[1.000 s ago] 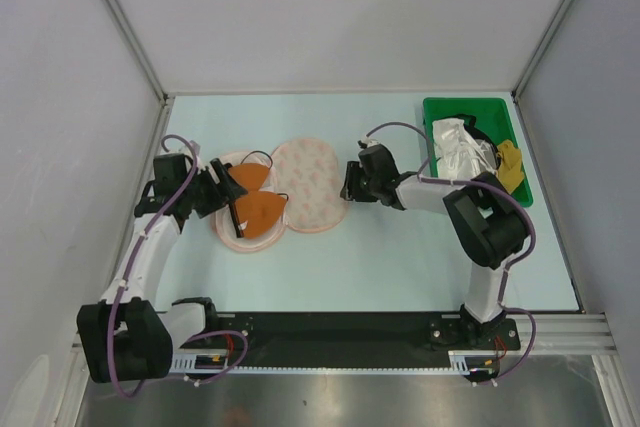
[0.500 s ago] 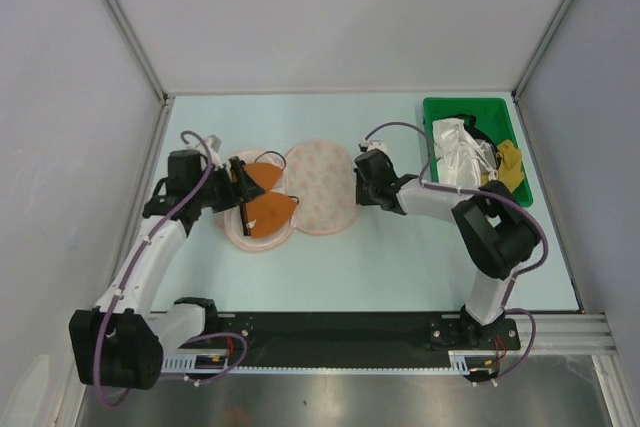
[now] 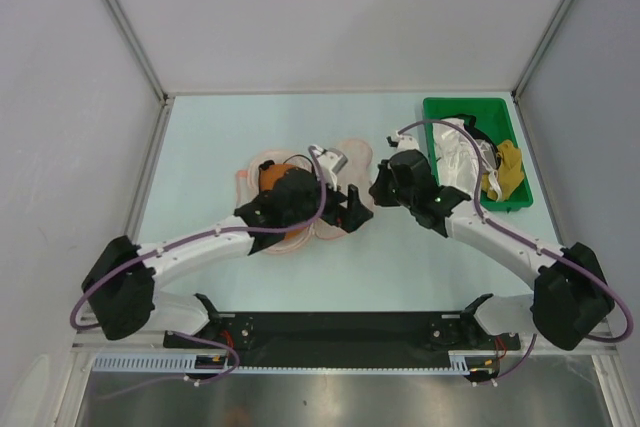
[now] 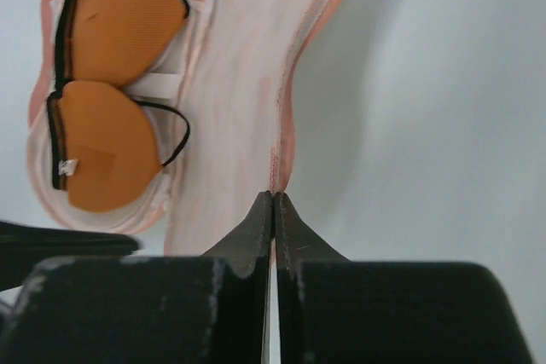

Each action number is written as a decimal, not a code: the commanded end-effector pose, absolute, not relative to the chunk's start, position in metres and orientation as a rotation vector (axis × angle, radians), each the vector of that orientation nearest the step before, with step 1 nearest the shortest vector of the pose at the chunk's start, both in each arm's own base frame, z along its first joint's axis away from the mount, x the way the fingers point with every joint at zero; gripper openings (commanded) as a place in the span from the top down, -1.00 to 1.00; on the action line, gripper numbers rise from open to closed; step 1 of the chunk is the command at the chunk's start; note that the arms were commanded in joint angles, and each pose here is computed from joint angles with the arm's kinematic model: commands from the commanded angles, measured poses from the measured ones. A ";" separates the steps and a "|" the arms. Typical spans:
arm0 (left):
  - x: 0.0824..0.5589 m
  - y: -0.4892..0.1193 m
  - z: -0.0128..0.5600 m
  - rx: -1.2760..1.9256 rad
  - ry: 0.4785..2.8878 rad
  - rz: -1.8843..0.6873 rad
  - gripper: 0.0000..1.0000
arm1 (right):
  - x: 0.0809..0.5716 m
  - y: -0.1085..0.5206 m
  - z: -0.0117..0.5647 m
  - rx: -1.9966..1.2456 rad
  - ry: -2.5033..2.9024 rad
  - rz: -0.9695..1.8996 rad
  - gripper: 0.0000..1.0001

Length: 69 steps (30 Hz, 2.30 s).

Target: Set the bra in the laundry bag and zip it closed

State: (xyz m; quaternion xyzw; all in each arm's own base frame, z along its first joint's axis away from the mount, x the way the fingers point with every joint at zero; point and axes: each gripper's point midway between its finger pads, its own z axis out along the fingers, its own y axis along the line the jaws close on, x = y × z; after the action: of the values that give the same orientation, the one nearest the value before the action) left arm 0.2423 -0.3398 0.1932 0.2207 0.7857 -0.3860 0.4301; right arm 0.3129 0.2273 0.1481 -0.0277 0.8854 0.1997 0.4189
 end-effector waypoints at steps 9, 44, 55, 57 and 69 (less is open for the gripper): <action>0.254 -0.347 0.210 0.516 1.763 -0.794 -0.76 | 0.294 0.259 0.184 0.027 2.196 0.878 1.00; 0.279 -0.197 0.164 -0.043 1.939 -0.732 1.00 | 0.295 0.310 0.198 -0.025 2.177 1.076 0.10; 0.267 -0.100 0.108 -0.534 2.021 -0.380 1.00 | 0.290 0.355 0.156 -0.143 2.239 1.241 -0.11; 0.266 -0.088 0.099 -0.575 2.046 -0.302 0.99 | 0.290 0.371 0.142 -0.184 2.271 1.328 -0.25; 0.272 -0.048 0.061 -0.760 2.150 -0.145 1.00 | 0.315 0.416 0.105 -0.136 2.235 1.688 -0.99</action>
State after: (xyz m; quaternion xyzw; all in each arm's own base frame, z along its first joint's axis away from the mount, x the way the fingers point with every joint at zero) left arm 0.2647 -0.0573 0.0570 -0.2796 0.8626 -0.0664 0.4163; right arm 0.3035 0.3939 0.0747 -0.0339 0.8413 0.5142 0.1635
